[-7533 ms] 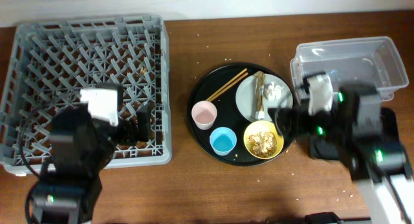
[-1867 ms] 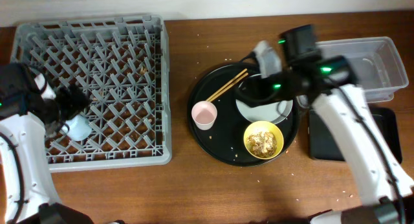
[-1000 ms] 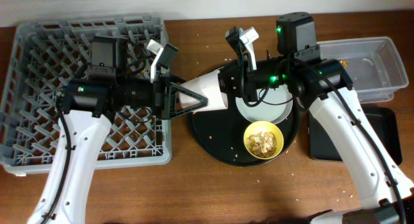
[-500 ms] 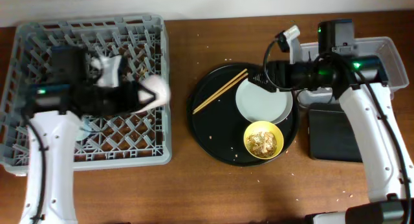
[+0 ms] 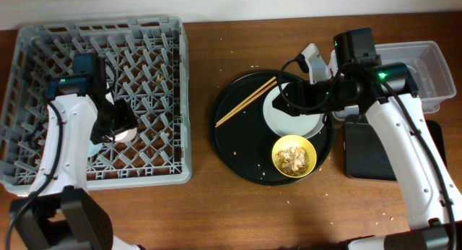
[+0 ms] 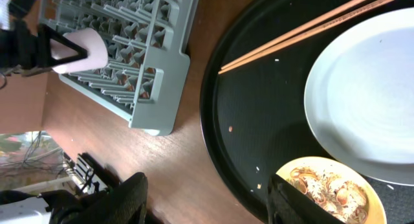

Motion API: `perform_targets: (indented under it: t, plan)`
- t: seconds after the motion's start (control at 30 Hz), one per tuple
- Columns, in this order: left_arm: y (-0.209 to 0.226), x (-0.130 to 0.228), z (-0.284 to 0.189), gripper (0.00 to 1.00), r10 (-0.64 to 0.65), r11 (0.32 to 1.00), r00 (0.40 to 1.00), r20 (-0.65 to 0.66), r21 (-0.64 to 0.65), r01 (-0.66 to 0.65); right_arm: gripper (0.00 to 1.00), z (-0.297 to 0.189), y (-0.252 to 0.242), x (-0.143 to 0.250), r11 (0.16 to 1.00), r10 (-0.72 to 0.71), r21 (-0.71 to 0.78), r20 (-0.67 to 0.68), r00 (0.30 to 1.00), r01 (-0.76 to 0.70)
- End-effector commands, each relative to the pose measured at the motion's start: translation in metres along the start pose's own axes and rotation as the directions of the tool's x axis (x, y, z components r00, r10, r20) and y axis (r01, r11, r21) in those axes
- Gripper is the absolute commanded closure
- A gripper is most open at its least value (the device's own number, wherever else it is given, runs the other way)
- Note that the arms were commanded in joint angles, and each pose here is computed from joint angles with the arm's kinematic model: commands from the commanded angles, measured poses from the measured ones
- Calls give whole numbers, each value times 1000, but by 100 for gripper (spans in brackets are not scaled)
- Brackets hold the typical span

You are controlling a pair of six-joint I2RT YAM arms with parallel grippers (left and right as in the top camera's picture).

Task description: Sort waste into correct bins and load items into the dishwasher rack

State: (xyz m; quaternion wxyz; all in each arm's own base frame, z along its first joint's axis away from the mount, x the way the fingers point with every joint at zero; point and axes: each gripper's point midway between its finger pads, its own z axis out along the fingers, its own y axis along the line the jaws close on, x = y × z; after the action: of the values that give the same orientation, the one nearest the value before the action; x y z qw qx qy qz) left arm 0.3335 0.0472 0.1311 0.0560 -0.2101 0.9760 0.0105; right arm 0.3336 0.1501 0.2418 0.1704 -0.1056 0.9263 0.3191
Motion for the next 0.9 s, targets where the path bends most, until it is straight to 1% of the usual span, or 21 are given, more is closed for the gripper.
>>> perform_targets:
  t: [0.0, 0.03, 0.07, 0.1, 0.2, 0.23, 0.27, 0.3, 0.33, 0.37, 0.4, 0.43, 0.47, 0.5, 0.57, 0.6, 0.63, 0.67, 0.77, 0.8, 0.87]
  plan:
    - [1, 7, 21, 23, -11, 1000, 998, -65, -15, 10, 40, -5, 4, 5, 1000, 6, 6, -8, 1000, -6]
    - [1, 7, 21, 23, -12, 1000, 998, -65, -16, 11, 40, -5, 4, 6, 1000, 9, 7, -12, 1000, -8]
    - [1, 7, 21, 16, -12, 1000, 998, -65, -15, 11, 40, -5, 4, 8, 1000, 12, 7, -17, 1000, -12]
    - [0, 8, 21, 1, -12, 1000, 998, -70, -13, 11, 40, -5, 4, 8, 1000, 13, 7, -17, 1000, -13]
    - [0, 5, -5, 1, 21, 1000, 998, -58, -5, -22, 40, -5, 3, 8, 1000, 13, 11, -18, 1000, -13]
    - [-17, -1, -39, 5, 104, 990, 995, -6, 99, -103, 41, -5, -8, 10, 997, 21, 76, -23, 1000, -19]
    - [-55, -2, -85, 5, 265, 910, 955, 133, 294, -293, 41, -8, -29, 17, 975, 104, 201, -29, 994, -96]
    - [-89, 4, -126, 4, 400, 765, 861, 314, 404, -502, 44, -4, -35, 28, 961, 124, 258, -63, 990, -104]
    - [-106, 15, -151, 1, 447, 673, 791, 419, 425, -605, 47, 11, -25, 41, 965, 93, 256, -118, 989, -60]
    - [-118, 24, -163, 1, 463, 632, 761, 455, 433, -643, 49, 25, -24, 54, 956, 71, 291, -162, 984, -21]
    - [-125, 30, -164, 1, 480, 613, 748, 459, 434, -660, 50, 40, -33, 70, 922, 89, 387, -188, 978, -10]
    - [-130, 35, -163, 1, 494, 601, 741, 454, 438, -669, 50, 55, -47, 86, 869, 113, 494, -195, 974, -3]
    - [-135, 39, -163, 1, 509, 589, 732, 453, 437, -680, 51, 82, -68, 106, 809, 136, 588, -173, 975, -8]
    - [-135, 39, -163, 1, 510, 588, 731, 453, 437, -681, 54, 109, -76, 120, 818, 113, 575, -187, 976, 15]
    - [-135, 39, -162, 1, 510, 590, 731, 453, 434, -681, 65, 143, -93, 132, 831, 106, 555, -195, 975, 20]
    - [-135, 39, -162, 1, 510, 590, 731, 453, 434, -681, 71, 153, -99, 135, 828, 112, 560, -204, 972, 22]
    - [-135, 39, -162, 1, 510, 590, 732, 452, 435, -680, 81, 160, -105, 138, 824, 122, 566, -218, 968, 24]
    - [-134, 40, -162, 1, 511, 591, 733, 448, 436, -679, 96, 162, -107, 140, 821, 127, 570, -224, 966, 24]
    - [-134, 42, -161, 1, 514, 592, 737, 440, 440, -675, 96, 141, -86, 126, 842, 111, 539, -195, 974, 12]
    - [-134, 40, -162, 1, 512, 591, 734, 445, 437, -678, 96, 117, -56, 107, 898, 107, 439, -134, 985, -38]
    - [-134, 40, -162, 1, 512, 592, 734, 447, 436, -678, 96, 73, -42, 76, 943, 137, 304, 21, 990, -137]
